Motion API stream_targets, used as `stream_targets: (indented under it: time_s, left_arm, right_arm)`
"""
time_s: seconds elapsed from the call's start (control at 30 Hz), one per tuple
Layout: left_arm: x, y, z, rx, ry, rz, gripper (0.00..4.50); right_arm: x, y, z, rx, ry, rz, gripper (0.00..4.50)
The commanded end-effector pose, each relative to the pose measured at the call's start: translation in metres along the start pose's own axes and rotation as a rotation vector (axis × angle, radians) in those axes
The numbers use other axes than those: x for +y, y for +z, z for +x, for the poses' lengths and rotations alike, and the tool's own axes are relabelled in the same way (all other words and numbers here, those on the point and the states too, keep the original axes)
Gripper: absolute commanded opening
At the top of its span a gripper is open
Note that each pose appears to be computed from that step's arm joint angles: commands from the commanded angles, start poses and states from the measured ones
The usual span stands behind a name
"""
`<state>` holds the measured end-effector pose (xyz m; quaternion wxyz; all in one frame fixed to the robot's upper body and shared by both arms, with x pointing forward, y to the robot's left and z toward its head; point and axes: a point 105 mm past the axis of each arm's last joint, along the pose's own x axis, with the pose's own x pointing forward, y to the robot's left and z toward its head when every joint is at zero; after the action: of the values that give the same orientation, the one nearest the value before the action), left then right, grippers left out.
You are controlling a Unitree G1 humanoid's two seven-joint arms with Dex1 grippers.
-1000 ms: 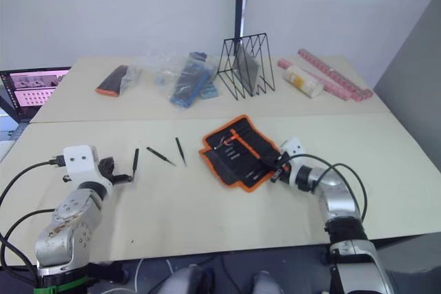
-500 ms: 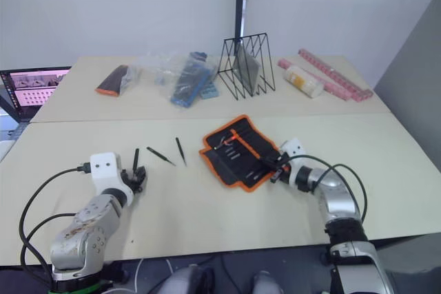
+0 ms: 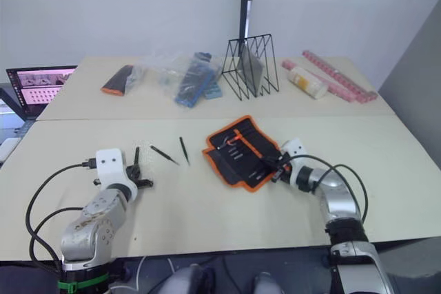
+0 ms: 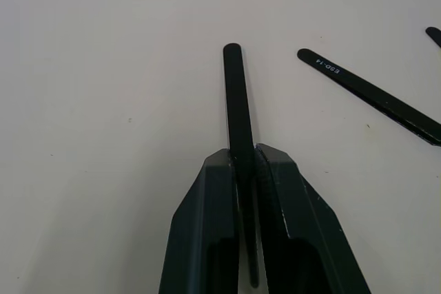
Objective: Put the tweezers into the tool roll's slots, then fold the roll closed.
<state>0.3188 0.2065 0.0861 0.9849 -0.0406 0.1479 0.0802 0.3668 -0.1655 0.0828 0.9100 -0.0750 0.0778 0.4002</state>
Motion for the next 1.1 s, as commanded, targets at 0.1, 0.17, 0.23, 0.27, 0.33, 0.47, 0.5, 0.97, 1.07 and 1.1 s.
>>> stream_targets:
  time_s: [0.1, 0.17, 0.23, 0.27, 0.33, 0.47, 0.5, 0.97, 1.07, 1.1]
  left_arm:
    - [0.003, -0.002, -0.001, -0.005, -0.023, -0.034, 0.07]
    - [0.008, 0.006, -0.001, -0.040, -0.011, -0.028, 0.07]
    - [0.014, 0.018, -0.003, -0.093, 0.007, -0.027, 0.07]
    - [0.017, 0.025, -0.004, -0.119, 0.015, -0.026, 0.07]
    - [0.020, 0.034, -0.006, -0.153, 0.019, -0.001, 0.07]
    - [0.024, 0.051, -0.009, -0.212, -0.009, 0.037, 0.07]
    - [0.023, 0.058, -0.010, -0.238, -0.031, 0.054, 0.07]
    - [-0.048, 0.072, -0.042, -0.303, -0.689, 0.341, 0.07]
    - [-0.069, 0.059, -0.050, -0.255, -0.818, 0.415, 0.07]
    - [-0.074, 0.055, -0.052, -0.232, -0.850, 0.428, 0.07]
  right_arm:
    - [0.004, -0.015, -0.001, 0.049, 0.005, 0.017, 0.00]
    - [0.004, -0.015, -0.001, 0.049, 0.003, 0.017, 0.00]
    - [0.004, -0.015, -0.001, 0.050, 0.002, 0.017, 0.00]
    - [0.003, -0.015, -0.001, 0.051, 0.002, 0.017, 0.00]
    - [0.003, -0.015, -0.002, 0.054, 0.002, 0.017, 0.00]
    - [0.000, -0.014, -0.003, 0.058, -0.002, 0.014, 0.00]
    - [-0.001, -0.013, -0.003, 0.057, -0.007, 0.013, 0.00]
    - [-0.007, -0.010, -0.002, 0.050, -0.018, -0.007, 0.00]
    - [-0.008, -0.010, -0.001, 0.043, -0.025, -0.003, 0.00]
    - [-0.008, -0.010, 0.000, 0.044, -0.022, -0.004, 0.00]
